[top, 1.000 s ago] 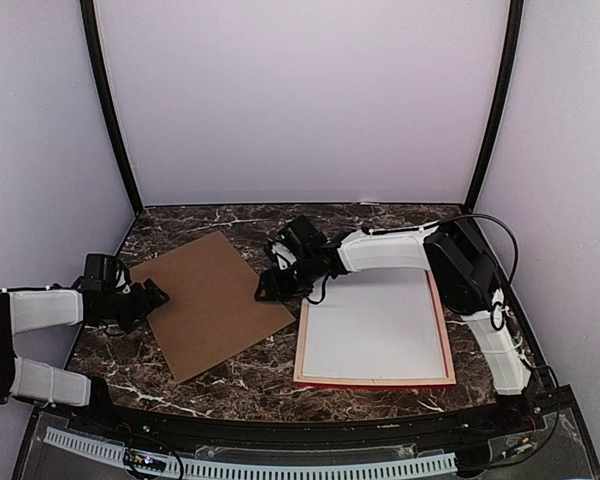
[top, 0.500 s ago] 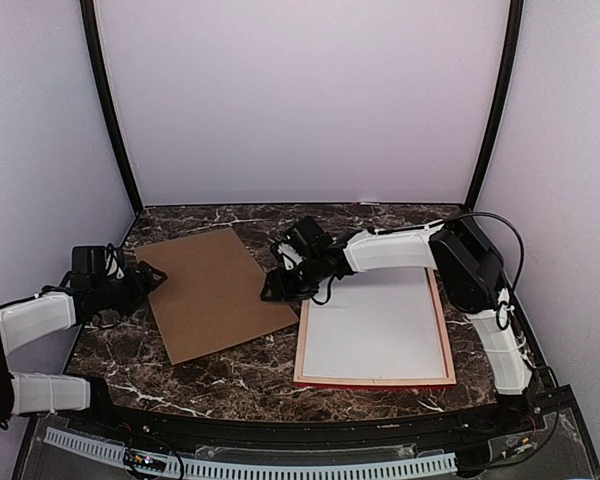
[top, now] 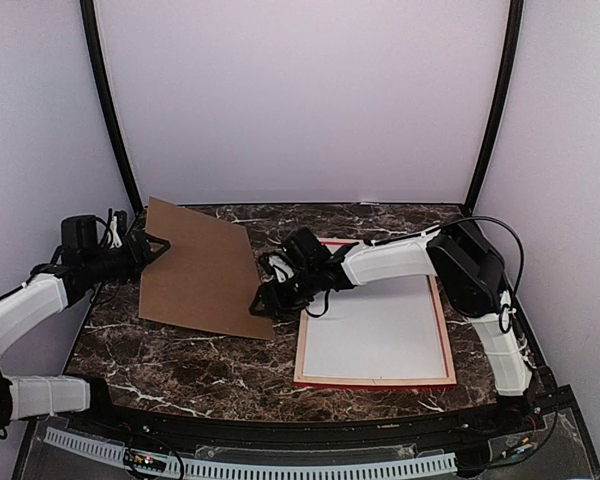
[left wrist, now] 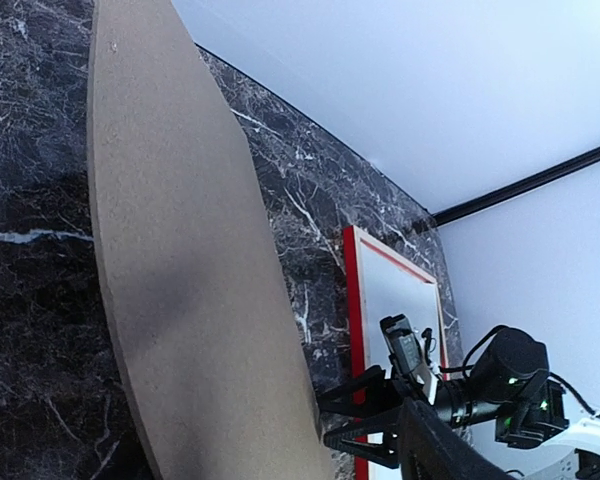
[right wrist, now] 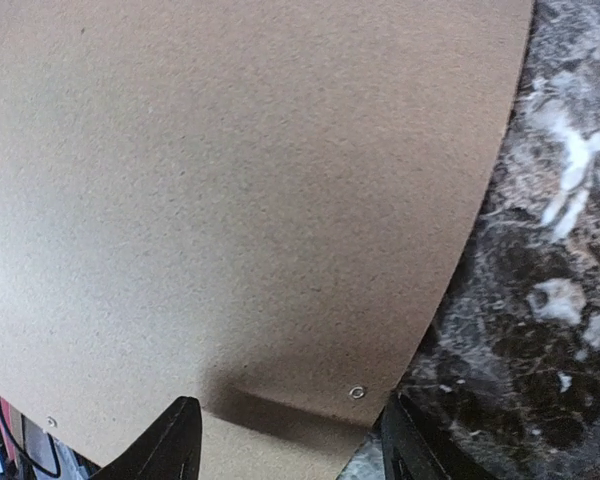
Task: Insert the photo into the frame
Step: Pick up the backboard from the center of the board.
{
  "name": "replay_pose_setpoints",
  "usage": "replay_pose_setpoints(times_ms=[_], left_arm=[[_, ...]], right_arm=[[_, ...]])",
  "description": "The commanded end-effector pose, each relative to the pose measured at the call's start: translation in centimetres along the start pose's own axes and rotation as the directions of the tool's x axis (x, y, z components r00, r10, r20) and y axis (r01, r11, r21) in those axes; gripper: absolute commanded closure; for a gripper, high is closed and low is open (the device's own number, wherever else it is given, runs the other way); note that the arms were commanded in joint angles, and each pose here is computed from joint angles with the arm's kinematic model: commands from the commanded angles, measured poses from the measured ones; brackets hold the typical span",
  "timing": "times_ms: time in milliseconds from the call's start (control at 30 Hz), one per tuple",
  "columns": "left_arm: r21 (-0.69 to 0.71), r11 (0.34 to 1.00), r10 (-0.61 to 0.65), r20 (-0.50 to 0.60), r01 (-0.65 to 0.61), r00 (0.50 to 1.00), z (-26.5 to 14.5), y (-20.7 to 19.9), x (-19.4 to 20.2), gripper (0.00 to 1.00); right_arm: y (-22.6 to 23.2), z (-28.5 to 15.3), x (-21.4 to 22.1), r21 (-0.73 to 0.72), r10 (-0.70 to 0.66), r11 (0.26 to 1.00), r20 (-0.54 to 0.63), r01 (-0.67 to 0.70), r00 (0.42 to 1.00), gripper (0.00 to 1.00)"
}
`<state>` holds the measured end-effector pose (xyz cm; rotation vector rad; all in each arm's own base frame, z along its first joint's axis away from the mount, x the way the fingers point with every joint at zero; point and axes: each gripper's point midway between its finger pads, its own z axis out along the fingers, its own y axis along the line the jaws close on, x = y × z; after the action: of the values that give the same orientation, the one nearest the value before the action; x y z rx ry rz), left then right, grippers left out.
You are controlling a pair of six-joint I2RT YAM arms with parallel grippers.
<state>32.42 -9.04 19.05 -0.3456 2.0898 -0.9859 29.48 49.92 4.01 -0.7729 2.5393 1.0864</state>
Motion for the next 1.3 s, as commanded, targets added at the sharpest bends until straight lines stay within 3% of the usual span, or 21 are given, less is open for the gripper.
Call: replay_pose_setpoints(times_ms=[0,333,667,933,1267], left_arm=[[-0.002,1.000,-0.003,-0.080,0.003,0.997,0.1,-0.5,0.8,0.33],[-0.175,0.982,0.051,-0.087,-0.066,0.995,-0.7,0.6,-1.1,0.39],[-0.171,0.981,0.071,-0.119,-0.091,0.990,-0.3,0.3,-1.4,0.79],[-0.177,0.974,0.117,-0.146,-0.142,0.982,-0.7,-1.0,-2.8,1.00],[-0.211,0.950,0.180,-0.229,-0.229,0.957,-3.4,-3.9,-4.4,1.00]], right_arm=[[-1.1,1.8,5.3,0.016,0.048,0.999,-0.150,-0.046,0.988,0.38],[-1.3,1.7,5.7,0.019,0.048,0.999,-0.155,-0.045,0.987,0.38],[-0.7,1.3,5.4,0.010,0.035,0.999,-0.150,-0.034,0.988,0.38],[0.5,-0.8,3.8,0.010,-0.008,1.000,-0.124,0.009,0.992,0.35],[1.1,-6.0,1.2,0.028,-0.027,0.999,-0.049,0.029,0.998,0.34]])
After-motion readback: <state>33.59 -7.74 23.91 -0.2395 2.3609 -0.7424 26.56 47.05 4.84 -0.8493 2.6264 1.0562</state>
